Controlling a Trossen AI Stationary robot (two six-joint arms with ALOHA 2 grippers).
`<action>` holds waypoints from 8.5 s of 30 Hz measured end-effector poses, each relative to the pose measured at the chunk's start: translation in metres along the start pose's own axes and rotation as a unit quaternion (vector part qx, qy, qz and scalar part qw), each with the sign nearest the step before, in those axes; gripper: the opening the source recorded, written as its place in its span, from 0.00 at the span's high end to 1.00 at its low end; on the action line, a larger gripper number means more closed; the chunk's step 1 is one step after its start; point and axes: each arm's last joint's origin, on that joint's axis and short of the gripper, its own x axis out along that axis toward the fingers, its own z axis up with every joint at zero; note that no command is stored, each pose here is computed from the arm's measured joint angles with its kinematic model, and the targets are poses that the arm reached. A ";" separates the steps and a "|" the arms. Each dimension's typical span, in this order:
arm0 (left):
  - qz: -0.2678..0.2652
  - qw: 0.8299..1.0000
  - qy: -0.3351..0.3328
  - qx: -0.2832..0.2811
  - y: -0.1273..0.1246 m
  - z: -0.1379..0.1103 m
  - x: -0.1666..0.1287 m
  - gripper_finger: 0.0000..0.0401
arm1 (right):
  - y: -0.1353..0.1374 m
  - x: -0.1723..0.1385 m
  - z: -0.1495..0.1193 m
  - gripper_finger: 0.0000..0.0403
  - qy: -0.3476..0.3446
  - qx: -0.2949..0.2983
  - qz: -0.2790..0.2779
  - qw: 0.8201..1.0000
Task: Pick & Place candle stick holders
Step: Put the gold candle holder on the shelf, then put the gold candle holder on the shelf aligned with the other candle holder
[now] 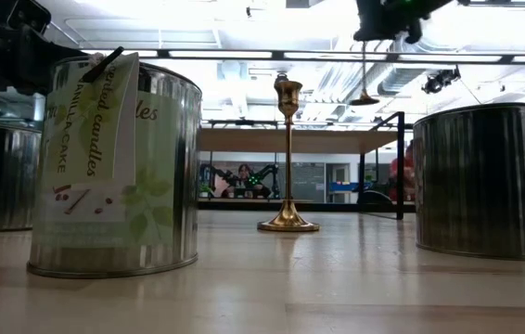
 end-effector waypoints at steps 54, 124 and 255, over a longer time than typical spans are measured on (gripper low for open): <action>0.001 1.000 0.000 0.000 0.000 0.000 0.000 1.00 | -0.013 0.069 -0.050 0.91 0.135 0.056 -0.006 0.989; 0.001 1.000 0.000 0.000 0.000 0.000 0.000 1.00 | 0.011 -0.020 -0.041 0.29 0.280 0.005 0.031 0.960; 0.002 1.000 0.000 0.000 0.000 0.000 0.000 1.00 | 0.148 -0.309 -0.193 0.77 0.248 -0.032 0.635 0.731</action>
